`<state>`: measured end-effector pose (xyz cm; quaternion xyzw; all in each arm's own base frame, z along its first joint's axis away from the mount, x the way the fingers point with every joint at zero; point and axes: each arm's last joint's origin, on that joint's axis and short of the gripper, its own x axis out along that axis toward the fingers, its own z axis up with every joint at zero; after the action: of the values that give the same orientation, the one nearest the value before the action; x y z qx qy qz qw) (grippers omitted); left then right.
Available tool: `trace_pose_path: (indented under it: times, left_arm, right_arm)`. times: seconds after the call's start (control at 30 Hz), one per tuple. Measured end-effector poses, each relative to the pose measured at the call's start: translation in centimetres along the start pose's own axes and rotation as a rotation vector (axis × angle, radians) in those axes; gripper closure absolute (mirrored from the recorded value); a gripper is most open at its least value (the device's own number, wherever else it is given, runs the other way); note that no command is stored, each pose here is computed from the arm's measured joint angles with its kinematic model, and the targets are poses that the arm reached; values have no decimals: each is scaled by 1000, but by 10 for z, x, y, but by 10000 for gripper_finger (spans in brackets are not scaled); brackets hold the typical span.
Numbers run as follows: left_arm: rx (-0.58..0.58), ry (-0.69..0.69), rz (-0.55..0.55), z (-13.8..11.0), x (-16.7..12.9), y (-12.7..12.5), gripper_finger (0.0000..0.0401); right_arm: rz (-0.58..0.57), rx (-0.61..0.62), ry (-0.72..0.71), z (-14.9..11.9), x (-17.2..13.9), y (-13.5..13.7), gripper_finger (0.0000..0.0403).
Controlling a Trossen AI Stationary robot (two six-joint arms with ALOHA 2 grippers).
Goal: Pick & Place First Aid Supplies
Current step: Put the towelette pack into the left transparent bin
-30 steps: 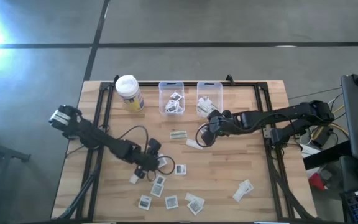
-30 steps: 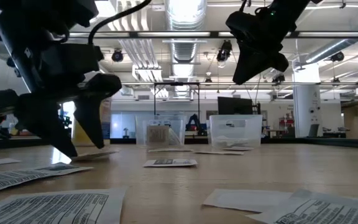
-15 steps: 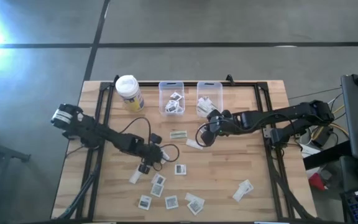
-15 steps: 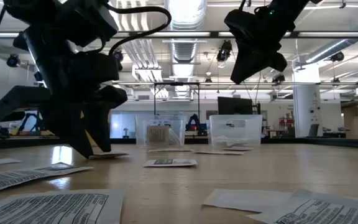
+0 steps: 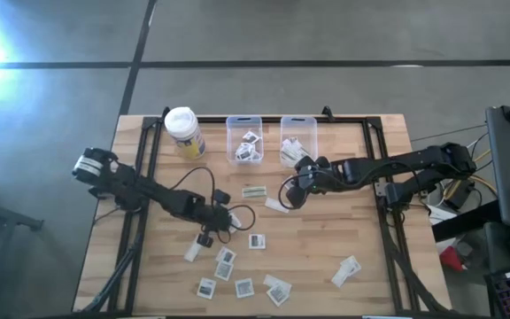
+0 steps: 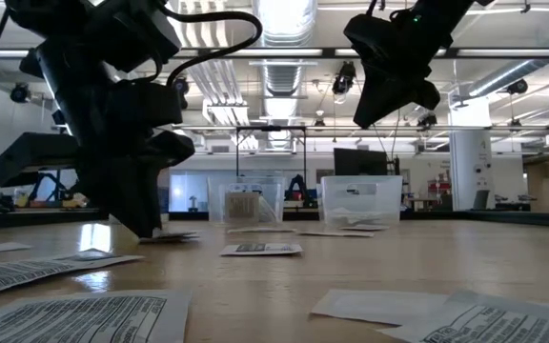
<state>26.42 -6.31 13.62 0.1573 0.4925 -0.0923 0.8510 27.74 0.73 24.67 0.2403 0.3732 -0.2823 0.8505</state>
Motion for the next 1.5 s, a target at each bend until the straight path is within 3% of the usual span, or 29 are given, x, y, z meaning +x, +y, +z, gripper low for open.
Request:
trace_pose_path:
  times: [0.13,0.47,0.6,0.7,0.83,0.97,1.3,1.5]
  left_arm:
    - [-7,-1,-1,0,0,-2,397]
    - [-20,-63,-5,4,-19,-2,400]
    - [-32,-125,50,8,-34,2,400]
    - [-40,-161,159,11,-46,7,400]
    - [-91,-203,339,13,-59,22,401]
    - [-144,-257,445,15,-70,40,401]
    - [-304,-317,613,5,-80,98,401]
    - [-483,-371,688,-7,-87,131,401]
  right_arm:
    - [0,0,0,0,0,0,346]
    - [0,-3,0,0,0,0,346]
    - [0,-3,0,0,0,0,346]
    - [3,-5,1,-1,0,1,346]
    - [20,-6,0,-3,-2,5,346]
    - [54,-17,-9,-8,-5,13,346]
    - [109,-50,-10,-26,-16,31,346]
    - [150,-66,-56,-32,-22,42,346]
